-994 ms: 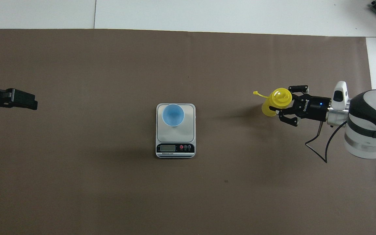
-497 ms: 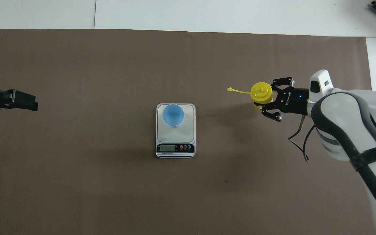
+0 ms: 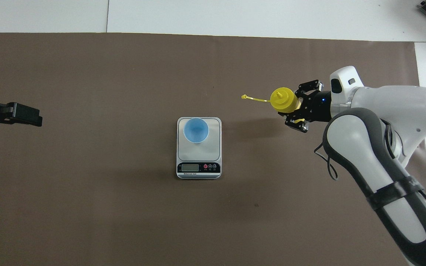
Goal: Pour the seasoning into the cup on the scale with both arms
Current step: 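Lift the yellow bottle with the right gripper toward the scale, then tilt the bottle nozzle-down over the blue cup with the right gripper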
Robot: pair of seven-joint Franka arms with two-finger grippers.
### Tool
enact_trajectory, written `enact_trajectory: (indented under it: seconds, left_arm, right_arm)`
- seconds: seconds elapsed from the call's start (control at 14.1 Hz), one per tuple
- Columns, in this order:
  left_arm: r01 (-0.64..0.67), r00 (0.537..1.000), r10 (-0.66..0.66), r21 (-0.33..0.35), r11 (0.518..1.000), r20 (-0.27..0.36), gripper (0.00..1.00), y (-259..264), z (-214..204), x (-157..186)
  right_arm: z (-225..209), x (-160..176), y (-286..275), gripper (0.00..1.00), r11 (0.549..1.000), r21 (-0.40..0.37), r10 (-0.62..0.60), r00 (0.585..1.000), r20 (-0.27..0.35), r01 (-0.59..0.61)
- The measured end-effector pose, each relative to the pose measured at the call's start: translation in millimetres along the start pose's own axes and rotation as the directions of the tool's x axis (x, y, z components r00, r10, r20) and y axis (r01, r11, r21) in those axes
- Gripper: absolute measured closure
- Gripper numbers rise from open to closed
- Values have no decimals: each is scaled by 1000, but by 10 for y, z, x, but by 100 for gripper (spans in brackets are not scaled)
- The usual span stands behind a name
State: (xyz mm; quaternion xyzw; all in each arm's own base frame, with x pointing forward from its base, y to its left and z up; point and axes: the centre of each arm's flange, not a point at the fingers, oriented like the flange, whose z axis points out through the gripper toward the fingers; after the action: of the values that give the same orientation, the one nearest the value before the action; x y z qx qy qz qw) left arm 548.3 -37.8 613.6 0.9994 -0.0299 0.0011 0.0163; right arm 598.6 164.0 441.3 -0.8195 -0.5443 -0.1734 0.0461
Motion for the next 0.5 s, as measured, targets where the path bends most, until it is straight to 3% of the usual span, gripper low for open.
enact_trajectory:
  seconds: [0.21, 0.5]
  left_arm:
    - [0, 1000, 0, 0, 1000, 0, 0, -2, 0, 0]
    - [0, 1000, 0, 0, 1000, 0, 0, -2, -1, -1]
  right_arm:
    - [33, 475, -347, 46, 991, -125, -16, 988, 156, 35]
    - [164, 794, -616, 46, 969, -199, -96, 965, 244, 147]
